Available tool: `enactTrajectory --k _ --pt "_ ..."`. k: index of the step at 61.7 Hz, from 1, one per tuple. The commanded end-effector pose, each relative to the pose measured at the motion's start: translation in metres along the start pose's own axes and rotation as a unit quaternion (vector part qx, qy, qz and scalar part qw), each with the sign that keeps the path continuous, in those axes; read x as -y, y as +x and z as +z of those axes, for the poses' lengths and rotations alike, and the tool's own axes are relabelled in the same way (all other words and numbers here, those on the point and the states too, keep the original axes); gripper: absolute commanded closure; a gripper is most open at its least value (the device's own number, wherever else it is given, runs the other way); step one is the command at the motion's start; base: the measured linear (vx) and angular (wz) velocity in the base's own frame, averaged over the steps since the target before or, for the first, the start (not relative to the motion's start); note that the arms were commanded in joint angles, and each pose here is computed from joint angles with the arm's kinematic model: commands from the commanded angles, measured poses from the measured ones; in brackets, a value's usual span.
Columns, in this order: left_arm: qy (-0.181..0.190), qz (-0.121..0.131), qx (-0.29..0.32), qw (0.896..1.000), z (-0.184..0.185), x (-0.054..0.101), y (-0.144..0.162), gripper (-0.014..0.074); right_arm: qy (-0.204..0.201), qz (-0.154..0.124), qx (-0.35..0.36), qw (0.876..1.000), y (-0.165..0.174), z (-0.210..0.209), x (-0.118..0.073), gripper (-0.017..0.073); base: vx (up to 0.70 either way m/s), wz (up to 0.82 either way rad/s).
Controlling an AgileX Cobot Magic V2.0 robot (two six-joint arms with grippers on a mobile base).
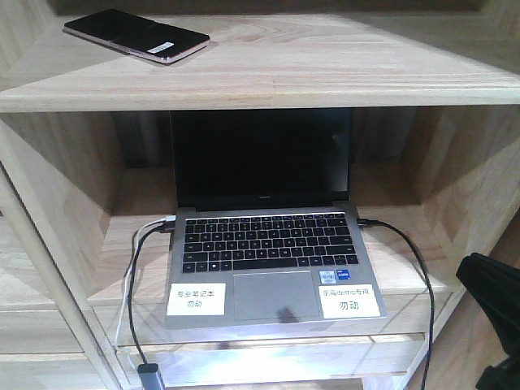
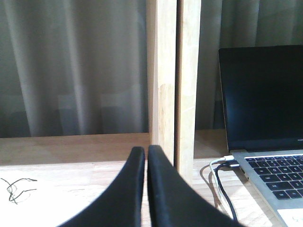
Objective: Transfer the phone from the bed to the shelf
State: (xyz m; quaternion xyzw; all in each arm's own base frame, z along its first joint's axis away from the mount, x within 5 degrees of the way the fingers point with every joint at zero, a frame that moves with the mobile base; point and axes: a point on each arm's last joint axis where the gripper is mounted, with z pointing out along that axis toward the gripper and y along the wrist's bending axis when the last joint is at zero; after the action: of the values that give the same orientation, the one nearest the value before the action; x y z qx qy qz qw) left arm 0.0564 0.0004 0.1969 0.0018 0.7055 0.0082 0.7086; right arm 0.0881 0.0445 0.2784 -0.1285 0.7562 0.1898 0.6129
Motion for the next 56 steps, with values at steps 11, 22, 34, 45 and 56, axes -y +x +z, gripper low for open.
enactTrajectory --k 11,22,34,45,56 --pt "-0.002 -0.009 0.053 0.999 -0.002 -0.001 -0.016 0.0592 0.038 -0.009 0.062 0.997 -0.017 -0.008 0.006 0.0564 0.00 0.00" --pt "-0.002 -0.009 0.053 0.999 -0.002 -0.001 -0.016 0.0592 0.110 -0.014 0.061 0.992 -0.015 -0.019 0.018 0.0564 0.00 0.00" --pt "-0.002 -0.009 0.053 0.999 -0.002 -0.001 -0.016 0.0592 0.171 -0.022 0.070 0.982 -0.009 -0.031 0.025 0.0564 0.00 0.00" --pt "-0.002 -0.009 0.053 0.999 -0.002 -0.001 -0.016 0.0592 0.191 -0.018 0.097 0.977 0.027 -0.032 0.030 0.0564 0.00 0.00" --pt "-0.002 -0.009 0.053 0.999 -0.002 -0.001 -0.016 0.0592 0.192 -0.017 0.091 0.977 0.059 -0.031 0.032 0.0564 0.00 0.00"
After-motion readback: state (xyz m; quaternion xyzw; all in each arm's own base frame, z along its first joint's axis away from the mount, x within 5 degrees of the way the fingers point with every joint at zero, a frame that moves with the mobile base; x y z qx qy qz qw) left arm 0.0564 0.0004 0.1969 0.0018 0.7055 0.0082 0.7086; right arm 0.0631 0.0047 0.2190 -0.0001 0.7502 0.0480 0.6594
